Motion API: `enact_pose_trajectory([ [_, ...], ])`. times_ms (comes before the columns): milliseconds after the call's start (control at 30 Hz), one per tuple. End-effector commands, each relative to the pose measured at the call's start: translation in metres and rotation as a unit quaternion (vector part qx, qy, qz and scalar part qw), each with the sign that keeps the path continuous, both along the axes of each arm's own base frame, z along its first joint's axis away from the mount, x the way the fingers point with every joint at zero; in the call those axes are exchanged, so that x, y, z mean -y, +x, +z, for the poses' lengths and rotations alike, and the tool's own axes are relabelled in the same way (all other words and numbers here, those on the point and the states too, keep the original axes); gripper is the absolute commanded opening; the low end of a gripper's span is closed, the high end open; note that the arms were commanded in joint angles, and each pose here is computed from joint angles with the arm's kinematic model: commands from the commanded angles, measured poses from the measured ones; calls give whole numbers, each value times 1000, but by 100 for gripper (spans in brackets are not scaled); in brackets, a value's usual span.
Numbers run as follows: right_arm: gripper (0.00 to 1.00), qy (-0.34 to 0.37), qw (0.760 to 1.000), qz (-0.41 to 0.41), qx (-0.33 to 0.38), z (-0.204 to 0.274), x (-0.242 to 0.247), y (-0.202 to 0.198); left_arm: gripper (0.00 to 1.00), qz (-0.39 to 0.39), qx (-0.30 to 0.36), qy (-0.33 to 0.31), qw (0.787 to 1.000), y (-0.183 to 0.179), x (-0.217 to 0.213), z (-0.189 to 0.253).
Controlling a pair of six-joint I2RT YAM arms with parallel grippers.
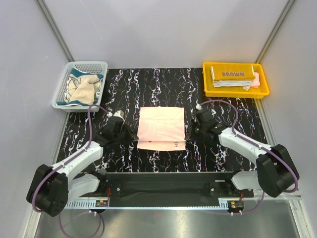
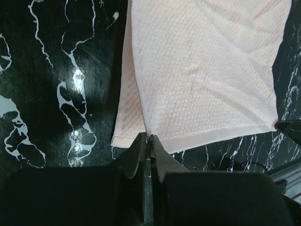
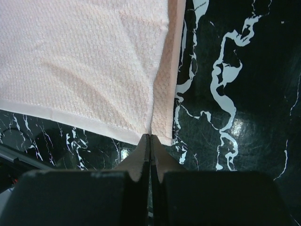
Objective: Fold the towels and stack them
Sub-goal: Fold the towel
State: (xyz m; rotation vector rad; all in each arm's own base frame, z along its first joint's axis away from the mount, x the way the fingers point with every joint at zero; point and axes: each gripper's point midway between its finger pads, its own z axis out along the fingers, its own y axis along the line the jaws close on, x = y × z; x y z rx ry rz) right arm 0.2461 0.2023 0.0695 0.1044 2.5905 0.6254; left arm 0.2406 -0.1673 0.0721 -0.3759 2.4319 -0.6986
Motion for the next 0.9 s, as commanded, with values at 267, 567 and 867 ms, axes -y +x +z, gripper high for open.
enact_pose_trajectory([
  [267,0,-2,1000,-6,-1,-14,-4,-2,0,6,-1,2,1000,-3,1,-14],
  [567,0,-15,999,-14,28,15,3,5,0,4,24,0,1000,3,2,13],
  [867,0,-3,1000,-13,28,20,5,-4,0,10,32,-3,999,-2,-2,23],
])
